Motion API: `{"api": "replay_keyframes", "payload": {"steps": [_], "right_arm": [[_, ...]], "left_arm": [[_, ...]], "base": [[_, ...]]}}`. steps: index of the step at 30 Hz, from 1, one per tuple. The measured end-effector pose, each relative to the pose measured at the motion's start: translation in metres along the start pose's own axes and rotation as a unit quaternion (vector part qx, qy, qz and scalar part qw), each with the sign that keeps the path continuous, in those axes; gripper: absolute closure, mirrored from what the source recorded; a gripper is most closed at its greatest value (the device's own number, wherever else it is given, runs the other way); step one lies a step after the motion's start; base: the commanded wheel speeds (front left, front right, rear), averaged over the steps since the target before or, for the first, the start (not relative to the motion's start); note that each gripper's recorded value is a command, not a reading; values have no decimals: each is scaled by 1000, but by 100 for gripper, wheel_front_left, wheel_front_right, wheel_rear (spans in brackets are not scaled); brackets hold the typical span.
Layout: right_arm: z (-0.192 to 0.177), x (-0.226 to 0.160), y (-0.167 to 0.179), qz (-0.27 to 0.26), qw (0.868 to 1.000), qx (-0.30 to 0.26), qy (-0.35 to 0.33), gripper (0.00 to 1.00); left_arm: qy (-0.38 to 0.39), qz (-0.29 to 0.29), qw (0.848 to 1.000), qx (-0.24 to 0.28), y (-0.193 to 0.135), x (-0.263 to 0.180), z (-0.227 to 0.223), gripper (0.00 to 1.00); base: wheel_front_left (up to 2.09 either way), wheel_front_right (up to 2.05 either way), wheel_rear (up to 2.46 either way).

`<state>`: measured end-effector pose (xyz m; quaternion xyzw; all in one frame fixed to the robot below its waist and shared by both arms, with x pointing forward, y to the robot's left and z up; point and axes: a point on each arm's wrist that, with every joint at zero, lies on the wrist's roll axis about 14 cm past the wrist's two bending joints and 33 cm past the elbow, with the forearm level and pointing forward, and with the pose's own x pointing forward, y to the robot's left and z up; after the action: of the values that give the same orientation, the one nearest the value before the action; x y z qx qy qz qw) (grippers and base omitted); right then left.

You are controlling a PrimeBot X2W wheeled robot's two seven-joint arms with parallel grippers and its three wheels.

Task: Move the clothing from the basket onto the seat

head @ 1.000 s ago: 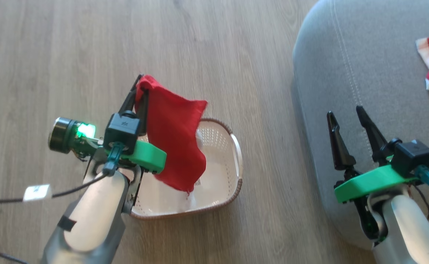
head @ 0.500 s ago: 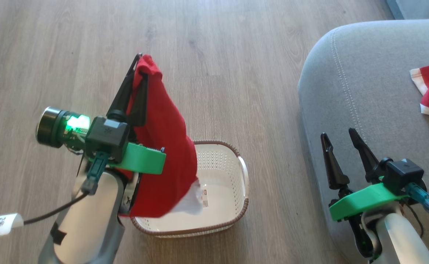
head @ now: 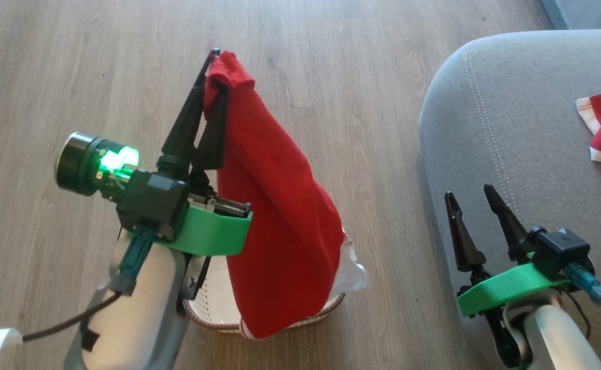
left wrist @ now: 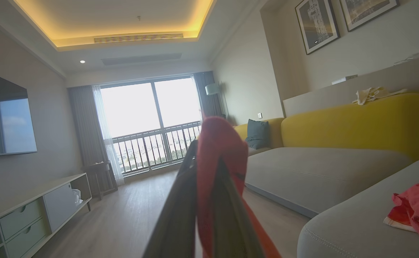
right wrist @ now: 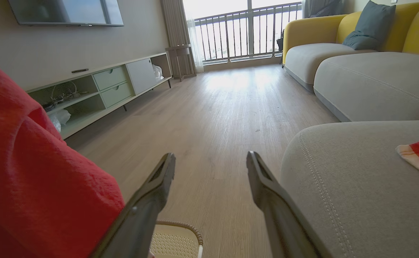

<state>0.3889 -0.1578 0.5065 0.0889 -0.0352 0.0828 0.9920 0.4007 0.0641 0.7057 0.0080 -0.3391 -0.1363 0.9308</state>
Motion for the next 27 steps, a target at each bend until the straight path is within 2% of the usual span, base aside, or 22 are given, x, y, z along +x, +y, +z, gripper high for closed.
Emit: {"api": "replay_keyframes", "payload": {"steps": [17,24,27], "right_arm": [[4,-5,8,12,1000,-2,-5,0],[9,-3,18,31,999,-2,-12,0],[9,-3,21,38,999,3,-12,0]], "left_arm": [[-14,-41,998,-34,-34,1,11,100],[-11,-103,993,-62,-65,-5,12,100],[-8,-102,993,-63,-64,-4,8,100]], "base": [[0,0,0],[0,0,0],[0,0,0]]}}
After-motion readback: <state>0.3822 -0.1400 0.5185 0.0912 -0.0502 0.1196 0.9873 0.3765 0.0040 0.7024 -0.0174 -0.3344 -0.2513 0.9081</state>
